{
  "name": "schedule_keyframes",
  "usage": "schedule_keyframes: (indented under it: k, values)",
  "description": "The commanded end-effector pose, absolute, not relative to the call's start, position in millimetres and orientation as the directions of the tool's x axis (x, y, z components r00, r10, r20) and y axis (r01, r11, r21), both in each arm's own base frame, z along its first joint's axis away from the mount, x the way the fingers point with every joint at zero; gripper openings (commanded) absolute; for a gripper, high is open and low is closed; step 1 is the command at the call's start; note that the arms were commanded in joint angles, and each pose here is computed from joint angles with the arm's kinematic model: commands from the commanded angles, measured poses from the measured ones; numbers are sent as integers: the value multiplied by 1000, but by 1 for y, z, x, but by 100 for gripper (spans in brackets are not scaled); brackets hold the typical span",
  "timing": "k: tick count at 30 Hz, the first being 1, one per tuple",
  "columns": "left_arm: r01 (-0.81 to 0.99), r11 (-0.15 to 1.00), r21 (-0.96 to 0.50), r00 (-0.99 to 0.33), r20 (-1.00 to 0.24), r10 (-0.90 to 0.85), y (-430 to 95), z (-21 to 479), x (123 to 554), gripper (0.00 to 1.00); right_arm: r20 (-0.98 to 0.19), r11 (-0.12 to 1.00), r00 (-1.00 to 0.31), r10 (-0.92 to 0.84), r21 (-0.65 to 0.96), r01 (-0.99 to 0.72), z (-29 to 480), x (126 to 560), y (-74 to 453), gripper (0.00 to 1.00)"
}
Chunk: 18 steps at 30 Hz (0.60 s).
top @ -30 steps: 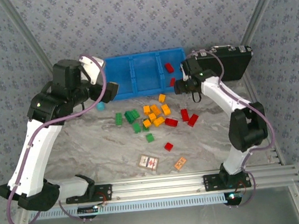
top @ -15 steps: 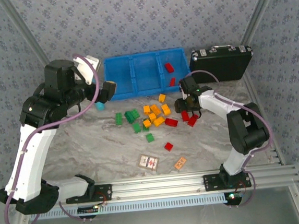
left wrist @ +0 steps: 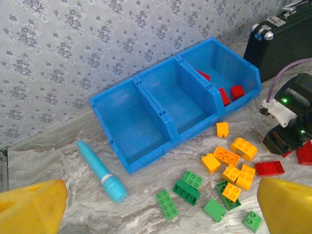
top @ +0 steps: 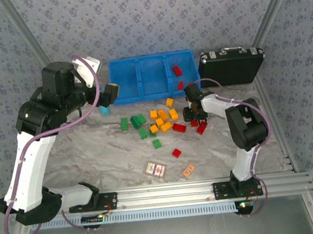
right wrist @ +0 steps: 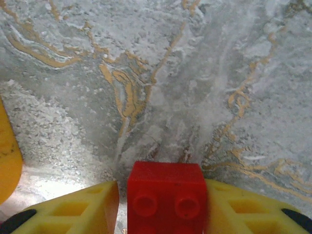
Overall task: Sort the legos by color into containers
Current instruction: Pick up the lego from the center of the table, then place the lego in the container.
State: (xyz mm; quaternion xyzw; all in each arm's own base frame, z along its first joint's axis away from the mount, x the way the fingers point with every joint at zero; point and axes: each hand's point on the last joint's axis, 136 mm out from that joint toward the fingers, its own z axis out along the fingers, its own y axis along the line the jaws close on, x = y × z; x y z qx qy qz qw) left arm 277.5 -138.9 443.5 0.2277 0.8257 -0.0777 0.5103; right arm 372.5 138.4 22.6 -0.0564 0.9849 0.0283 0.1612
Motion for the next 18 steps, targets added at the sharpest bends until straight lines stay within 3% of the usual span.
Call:
schedule_keyframes:
  k: [1, 3, 6, 11, 18]
  values:
    - [444, 888, 118, -359, -885, 297, -136, 451, 275, 100, -297, 993, -949, -106, 24, -118, 17, 372, 139, 37]
    - [439, 889, 131, -358, -882, 306, -135, 450, 277, 100, -303, 993, -947, -107, 21, -119, 20, 375, 139, 29]
    - [428, 891, 150, -357, -878, 319, -132, 448, 279, 100, -335, 993, -937, -98, 28, -114, 34, 393, 142, 26]
    - [430, 884, 186, -360, -862, 357, -128, 438, 277, 100, -388, 993, -917, -88, 41, -113, 56, 428, 147, 24]
    - [330, 901, 283, -320, -864, 389, -103, 454, 276, 100, -495, 993, -867, -55, 60, -98, 90, 510, 160, 24]
